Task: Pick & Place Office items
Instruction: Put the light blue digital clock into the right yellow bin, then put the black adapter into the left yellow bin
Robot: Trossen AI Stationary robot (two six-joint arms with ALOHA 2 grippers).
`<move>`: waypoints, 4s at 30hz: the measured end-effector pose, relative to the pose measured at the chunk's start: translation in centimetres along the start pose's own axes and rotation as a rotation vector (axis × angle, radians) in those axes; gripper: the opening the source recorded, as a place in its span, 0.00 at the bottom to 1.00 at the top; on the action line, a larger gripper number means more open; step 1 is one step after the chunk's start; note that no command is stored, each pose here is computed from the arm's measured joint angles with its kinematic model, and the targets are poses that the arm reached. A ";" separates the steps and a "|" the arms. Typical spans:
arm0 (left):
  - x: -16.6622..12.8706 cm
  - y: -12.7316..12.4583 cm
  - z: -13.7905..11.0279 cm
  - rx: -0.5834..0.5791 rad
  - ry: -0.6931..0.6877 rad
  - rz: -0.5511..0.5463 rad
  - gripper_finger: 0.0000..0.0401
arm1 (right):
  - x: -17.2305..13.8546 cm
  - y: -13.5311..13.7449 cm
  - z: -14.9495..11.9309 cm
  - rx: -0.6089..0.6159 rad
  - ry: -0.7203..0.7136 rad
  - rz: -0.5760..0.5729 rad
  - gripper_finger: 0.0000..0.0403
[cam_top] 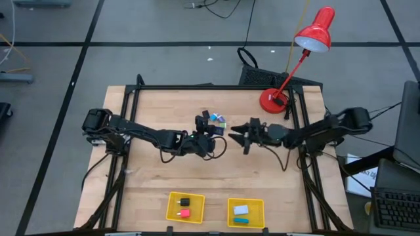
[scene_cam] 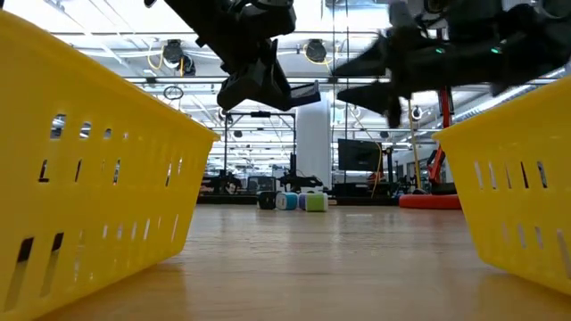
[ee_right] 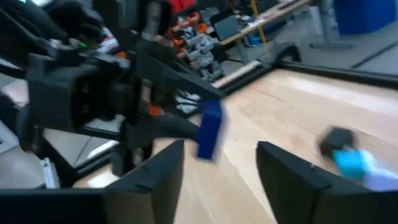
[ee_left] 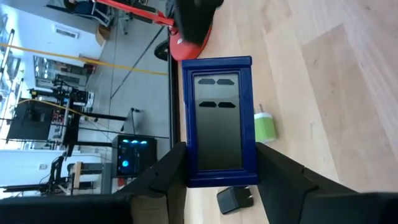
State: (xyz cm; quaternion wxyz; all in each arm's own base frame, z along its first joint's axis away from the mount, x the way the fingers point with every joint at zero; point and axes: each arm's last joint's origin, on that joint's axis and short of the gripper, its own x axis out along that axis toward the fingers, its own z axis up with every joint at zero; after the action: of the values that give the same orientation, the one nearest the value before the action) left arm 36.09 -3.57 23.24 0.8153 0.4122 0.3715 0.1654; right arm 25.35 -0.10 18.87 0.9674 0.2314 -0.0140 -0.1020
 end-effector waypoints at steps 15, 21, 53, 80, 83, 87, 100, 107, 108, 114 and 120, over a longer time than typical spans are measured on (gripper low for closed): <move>-0.2 -0.1 0.0 0.016 0.025 0.027 0.38 | 3.7 -0.1 -0.1 0.041 0.056 0.009 0.61; -0.5 -0.4 0.2 0.016 0.018 0.026 0.40 | 3.7 -0.3 0.0 0.056 0.059 0.000 0.51; -8.0 4.9 -1.2 -0.455 -0.359 -0.506 0.58 | 1.9 0.2 1.1 -0.183 0.074 0.089 0.14; -10.6 2.8 -18.6 -1.071 -0.808 -0.153 0.57 | -7.2 8.7 -3.6 -0.134 0.356 0.794 0.14; -10.5 2.9 -18.7 -1.100 -0.803 -0.154 0.57 | -8.2 9.7 -5.1 -0.085 0.453 0.837 0.14; -10.4 2.8 -18.7 -1.117 -0.797 -0.167 0.57 | -9.2 10.7 -7.4 -0.034 0.571 0.828 0.14; -10.4 2.8 -18.7 -1.152 -0.794 -0.184 0.57 | -10.4 11.0 -11.1 0.115 0.808 0.722 0.16; -10.4 2.8 -18.7 -1.208 -0.792 -0.209 0.57 | -10.4 11.1 -11.1 0.132 0.806 0.724 0.22; -10.4 2.8 -18.7 -1.207 -0.793 -0.208 0.57 | -10.4 11.1 -11.0 0.134 0.797 0.731 0.23; -10.4 2.8 -18.7 -1.204 -0.792 -0.206 0.57 | -10.0 11.0 -10.8 0.144 0.779 0.722 0.25; -10.4 2.8 -18.7 -1.201 -0.793 -0.205 0.57 | -9.1 10.7 -10.1 0.169 0.721 0.730 0.26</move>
State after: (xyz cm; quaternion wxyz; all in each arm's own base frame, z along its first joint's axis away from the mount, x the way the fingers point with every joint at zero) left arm 15.36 2.38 23.15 0.9857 -0.1146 -0.0699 0.1018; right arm 19.19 15.61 14.91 0.8613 0.3090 0.2324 0.3296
